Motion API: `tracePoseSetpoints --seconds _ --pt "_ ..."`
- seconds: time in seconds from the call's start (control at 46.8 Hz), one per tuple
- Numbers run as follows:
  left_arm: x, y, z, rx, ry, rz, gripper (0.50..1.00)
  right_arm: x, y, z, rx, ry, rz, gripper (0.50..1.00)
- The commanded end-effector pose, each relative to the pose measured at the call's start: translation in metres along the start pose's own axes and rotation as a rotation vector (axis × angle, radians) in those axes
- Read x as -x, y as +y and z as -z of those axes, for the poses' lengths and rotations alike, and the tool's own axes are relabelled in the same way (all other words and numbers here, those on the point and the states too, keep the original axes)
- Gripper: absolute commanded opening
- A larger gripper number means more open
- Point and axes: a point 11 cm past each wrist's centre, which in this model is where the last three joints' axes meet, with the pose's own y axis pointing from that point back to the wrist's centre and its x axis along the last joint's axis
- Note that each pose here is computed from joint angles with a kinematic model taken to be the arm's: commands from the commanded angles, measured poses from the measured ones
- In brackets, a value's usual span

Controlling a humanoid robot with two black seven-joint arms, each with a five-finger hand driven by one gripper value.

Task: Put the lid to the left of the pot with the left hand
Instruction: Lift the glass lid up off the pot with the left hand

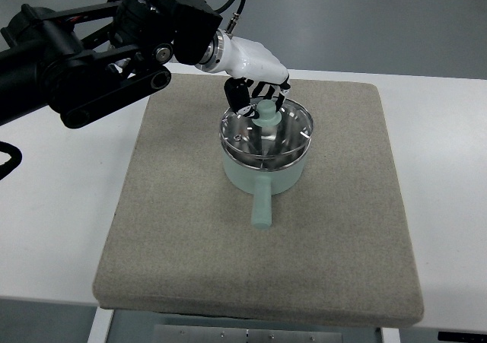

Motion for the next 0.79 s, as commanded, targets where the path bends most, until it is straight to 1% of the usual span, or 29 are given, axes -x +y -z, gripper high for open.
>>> tracePoseSetpoints --seconds 0.0,0.299,0.769 --pt "-0.001 0.001 0.001 -0.005 -0.001 -0.003 0.500 0.000 0.000 0.000 -0.001 0.000 0.000 0.924" --pt "-0.004 0.009 0.013 -0.036 -0.001 -0.020 0.500 0.000 0.000 0.000 -0.001 0.000 0.000 0.924" --pt "-0.014 0.013 0.013 -0.044 -0.015 -0.035 0.500 0.000 0.000 0.000 -0.001 0.000 0.000 0.924"
